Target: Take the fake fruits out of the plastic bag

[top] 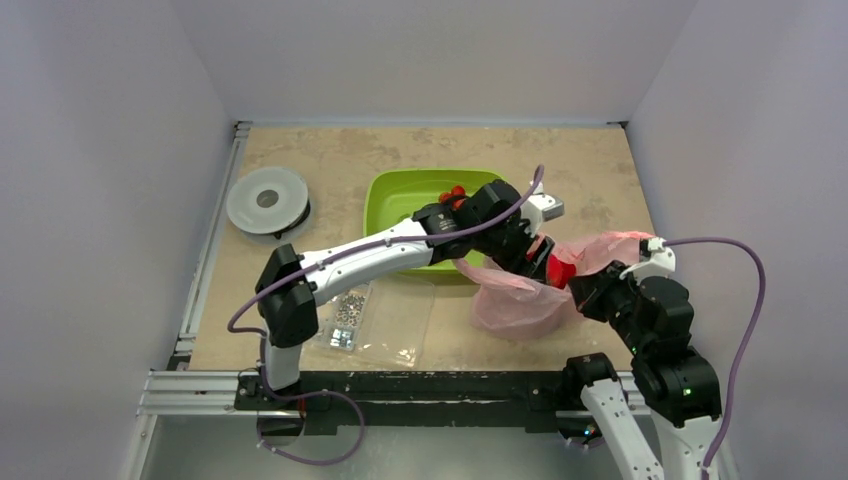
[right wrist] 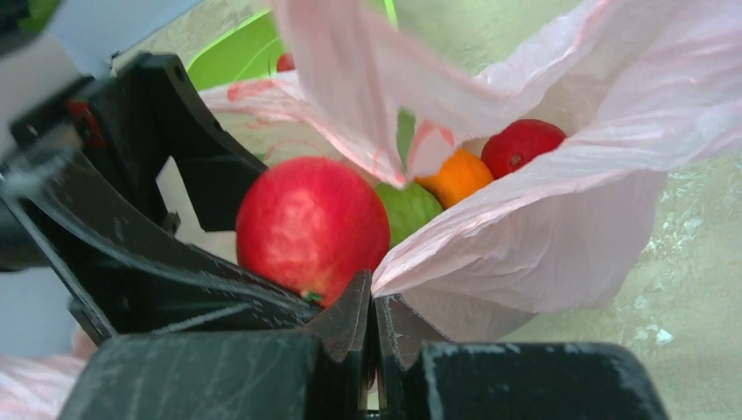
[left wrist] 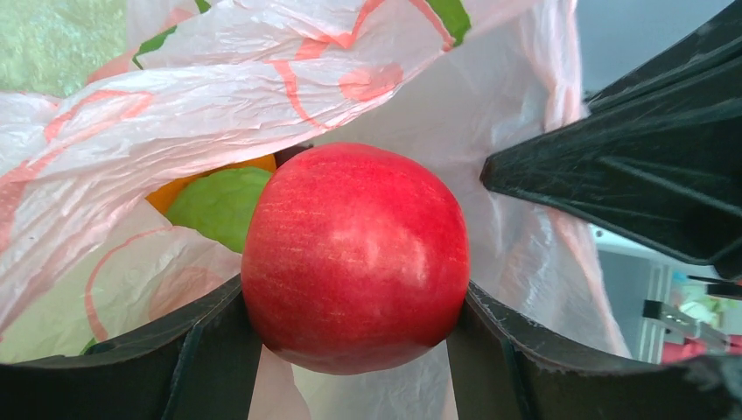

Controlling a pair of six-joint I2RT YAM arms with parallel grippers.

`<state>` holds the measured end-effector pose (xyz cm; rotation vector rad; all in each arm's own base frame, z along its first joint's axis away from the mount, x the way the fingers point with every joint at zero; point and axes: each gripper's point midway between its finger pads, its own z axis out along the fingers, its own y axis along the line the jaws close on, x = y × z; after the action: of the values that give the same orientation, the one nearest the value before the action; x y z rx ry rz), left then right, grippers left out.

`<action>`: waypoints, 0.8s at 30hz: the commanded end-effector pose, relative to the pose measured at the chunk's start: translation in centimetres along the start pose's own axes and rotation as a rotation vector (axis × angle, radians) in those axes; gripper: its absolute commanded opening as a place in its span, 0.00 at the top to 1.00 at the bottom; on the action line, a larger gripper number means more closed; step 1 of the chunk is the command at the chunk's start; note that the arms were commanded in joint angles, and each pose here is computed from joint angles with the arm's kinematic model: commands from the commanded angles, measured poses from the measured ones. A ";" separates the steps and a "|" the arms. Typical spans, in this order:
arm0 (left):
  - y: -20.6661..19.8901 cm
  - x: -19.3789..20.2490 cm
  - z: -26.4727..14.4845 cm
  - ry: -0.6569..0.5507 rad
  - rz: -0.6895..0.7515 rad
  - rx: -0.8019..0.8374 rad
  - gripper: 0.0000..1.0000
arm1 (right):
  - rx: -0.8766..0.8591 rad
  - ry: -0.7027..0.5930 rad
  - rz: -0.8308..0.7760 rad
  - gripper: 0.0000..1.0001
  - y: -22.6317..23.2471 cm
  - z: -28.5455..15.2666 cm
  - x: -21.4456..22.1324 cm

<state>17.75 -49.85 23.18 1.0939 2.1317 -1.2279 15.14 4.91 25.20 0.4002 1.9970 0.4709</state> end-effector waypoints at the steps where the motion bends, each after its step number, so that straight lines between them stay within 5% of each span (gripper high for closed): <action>1: 2.2 2.5 2.2 0.033 0.072 -0.102 0.95 | 0.018 -0.016 -0.010 1.00 -0.4 -0.1 -0.2; 13: 6.6 8.2 6.0 0.132 0.074 -0.239 0.77 | 0.134 0.185 0.056 1.00 -3.1 2.3 5.0; 15: 6.7 8.4 6.0 0.141 0.079 -0.241 0.62 | 0.134 0.190 0.058 1.00 -3.2 2.5 5.3; 17: 6.6 8.2 5.7 0.144 0.088 -0.244 0.36 | 0.132 0.186 0.059 1.00 -3.2 2.5 5.3; 22: 5.2 6.8 4.1 0.129 0.121 -0.226 0.19 | 0.126 0.176 0.050 1.00 -2.9 2.4 4.7; 24: 4.5 6.3 3.4 0.131 0.136 -0.213 0.01 | 0.121 0.172 0.042 1.00 -2.8 2.3 4.4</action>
<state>17.59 -48.47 9.62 1.2087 2.3079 -0.8199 14.75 4.83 18.40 0.5035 2.2139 0.4131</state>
